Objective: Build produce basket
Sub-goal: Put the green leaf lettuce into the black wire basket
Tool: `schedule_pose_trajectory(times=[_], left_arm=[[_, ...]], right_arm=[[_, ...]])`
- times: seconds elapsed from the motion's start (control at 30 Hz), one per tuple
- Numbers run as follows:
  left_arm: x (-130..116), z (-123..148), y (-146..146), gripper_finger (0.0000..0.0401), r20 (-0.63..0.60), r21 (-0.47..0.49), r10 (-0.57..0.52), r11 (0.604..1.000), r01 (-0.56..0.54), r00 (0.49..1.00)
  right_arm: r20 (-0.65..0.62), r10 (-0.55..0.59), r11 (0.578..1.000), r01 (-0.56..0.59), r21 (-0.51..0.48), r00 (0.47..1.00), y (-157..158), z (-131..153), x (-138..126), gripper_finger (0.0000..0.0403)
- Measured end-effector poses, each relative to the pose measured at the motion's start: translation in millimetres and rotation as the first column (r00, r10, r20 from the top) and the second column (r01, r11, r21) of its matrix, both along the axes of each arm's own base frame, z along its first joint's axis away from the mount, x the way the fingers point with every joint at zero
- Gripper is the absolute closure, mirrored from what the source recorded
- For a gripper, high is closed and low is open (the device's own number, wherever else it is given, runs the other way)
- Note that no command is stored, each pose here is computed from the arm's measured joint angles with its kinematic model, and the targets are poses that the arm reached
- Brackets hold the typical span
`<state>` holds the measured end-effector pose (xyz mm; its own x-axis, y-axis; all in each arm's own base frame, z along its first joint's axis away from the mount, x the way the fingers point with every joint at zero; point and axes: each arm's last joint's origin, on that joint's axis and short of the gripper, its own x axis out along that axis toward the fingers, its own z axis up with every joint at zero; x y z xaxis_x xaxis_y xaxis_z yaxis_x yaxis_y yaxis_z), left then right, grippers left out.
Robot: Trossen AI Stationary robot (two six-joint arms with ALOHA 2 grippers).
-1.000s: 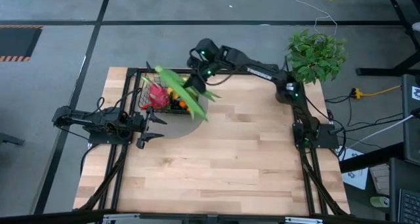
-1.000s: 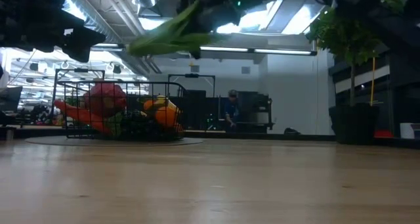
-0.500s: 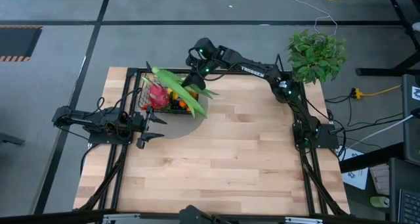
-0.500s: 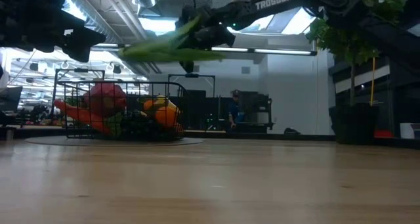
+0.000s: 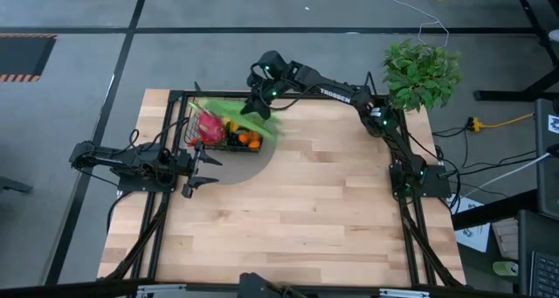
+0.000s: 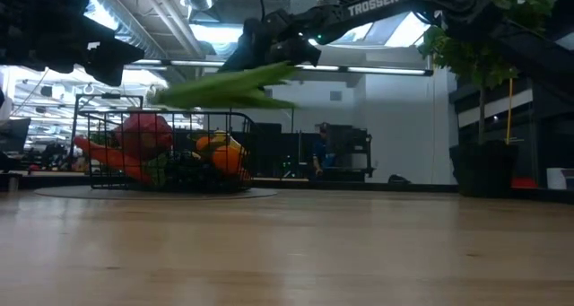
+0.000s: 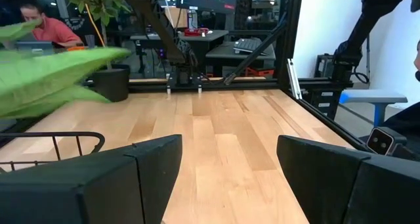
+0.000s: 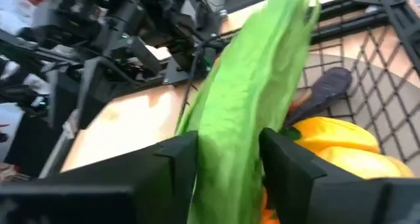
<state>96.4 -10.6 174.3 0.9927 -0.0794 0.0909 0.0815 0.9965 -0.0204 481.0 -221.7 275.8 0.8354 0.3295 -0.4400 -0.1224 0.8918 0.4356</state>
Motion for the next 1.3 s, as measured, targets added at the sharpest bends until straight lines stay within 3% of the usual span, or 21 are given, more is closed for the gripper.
schedule_pose_trajectory(times=[0.27, 0.33, 0.47, 0.6, 0.7, 0.93, 1.0, 1.17, 1.3], left_arm=[[0.0, 0.0, 0.0, 0.0160, 0.000, 0.000, 0.000, 1.000, 0.000, 1.000], [0.0, 0.0, 0.0, 0.0160, 0.000, 0.000, 0.000, 1.000, 0.000, 1.000], [0.0, 0.0, 0.0, 0.0160, 0.000, 0.000, 0.000, 1.000, 0.000, 1.000], [0.0, 0.0, 0.0, 0.0160, 0.000, -0.001, 0.000, 1.000, 0.000, 1.000], [0.0, -0.1, 0.0, 0.0160, -0.002, -0.023, -0.002, 1.000, 0.002, 1.000], [-0.1, 0.3, -0.7, 0.0160, -0.018, -0.283, -0.053, 0.958, 0.045, 0.998], [-0.3, 0.7, -1.5, 0.0160, -0.016, -0.272, -0.081, 0.959, 0.073, 0.997], [-0.8, -0.4, -4.5, 0.0160, -0.021, -0.120, -0.170, 0.979, 0.166, 0.985], [-0.6, -4.1, -4.4, 0.0160, -0.066, -0.132, -0.167, 0.979, 0.157, 0.984]], right_arm=[[-0.021, -0.031, 0.999, 0.032, 0.043, 0.999, -0.2, 0.1, 0.0, 0.0225], [-0.039, -0.022, 0.994, 0.027, 0.109, 0.999, 1.5, -0.1, -0.4, 0.0224], [0.014, 0.102, 0.954, -0.102, 0.280, 0.995, 5.6, 7.0, -0.3, 0.0224], [0.070, 0.099, 0.919, -0.118, 0.376, 0.993, 1.4, 32.9, -1.0, 0.0224], [0.152, 0.142, 0.908, -0.190, 0.375, 0.978, -2.3, 56.7, -10.0, 0.0224], [0.277, 0.330, 0.866, -0.406, 0.293, 0.903, 5.1, 90.2, -29.6, 0.0224], [0.298, 0.347, 0.868, -0.425, 0.257, 0.889, 5.6, 92.6, -31.0, 0.0224], [0.300, 0.346, 0.891, -0.411, 0.191, 0.889, 6.2, 86.9, -31.0, 0.0224], [0.221, 0.318, 0.931, -0.348, 0.113, 0.922, 12.0, 70.8, -31.9, 0.0224]])
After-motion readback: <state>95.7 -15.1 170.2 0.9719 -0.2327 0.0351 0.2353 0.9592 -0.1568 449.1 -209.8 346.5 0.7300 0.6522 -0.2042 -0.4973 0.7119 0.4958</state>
